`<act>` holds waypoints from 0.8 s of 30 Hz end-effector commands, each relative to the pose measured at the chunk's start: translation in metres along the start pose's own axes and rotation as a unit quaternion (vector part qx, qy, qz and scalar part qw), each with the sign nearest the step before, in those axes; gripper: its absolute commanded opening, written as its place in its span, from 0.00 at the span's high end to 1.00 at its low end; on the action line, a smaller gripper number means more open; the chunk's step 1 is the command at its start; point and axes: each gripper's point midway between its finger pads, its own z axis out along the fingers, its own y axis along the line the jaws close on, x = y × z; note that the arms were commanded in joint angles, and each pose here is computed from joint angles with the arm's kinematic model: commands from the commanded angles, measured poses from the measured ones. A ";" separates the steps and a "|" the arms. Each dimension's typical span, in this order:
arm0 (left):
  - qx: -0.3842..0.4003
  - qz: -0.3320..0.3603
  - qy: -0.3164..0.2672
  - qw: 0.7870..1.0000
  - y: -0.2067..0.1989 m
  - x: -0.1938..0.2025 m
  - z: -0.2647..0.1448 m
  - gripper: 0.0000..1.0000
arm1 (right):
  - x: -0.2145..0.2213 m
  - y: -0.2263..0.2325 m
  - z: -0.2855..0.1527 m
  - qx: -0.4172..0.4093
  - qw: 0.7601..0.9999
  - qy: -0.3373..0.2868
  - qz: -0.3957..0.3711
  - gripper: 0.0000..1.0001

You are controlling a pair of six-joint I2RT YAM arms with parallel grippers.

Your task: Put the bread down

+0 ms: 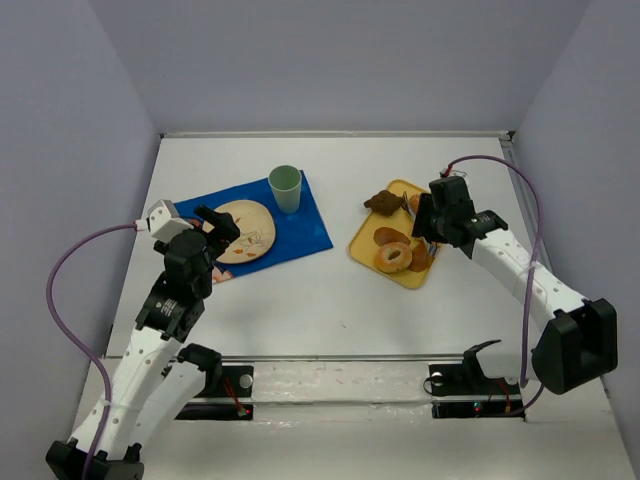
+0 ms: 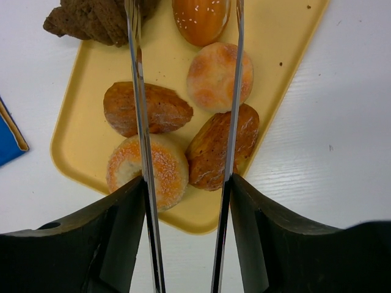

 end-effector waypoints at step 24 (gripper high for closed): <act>0.003 -0.005 -0.020 1.000 -0.002 -0.007 0.003 0.01 | -0.062 -0.002 -0.004 -0.007 0.997 -0.077 -0.005 0.72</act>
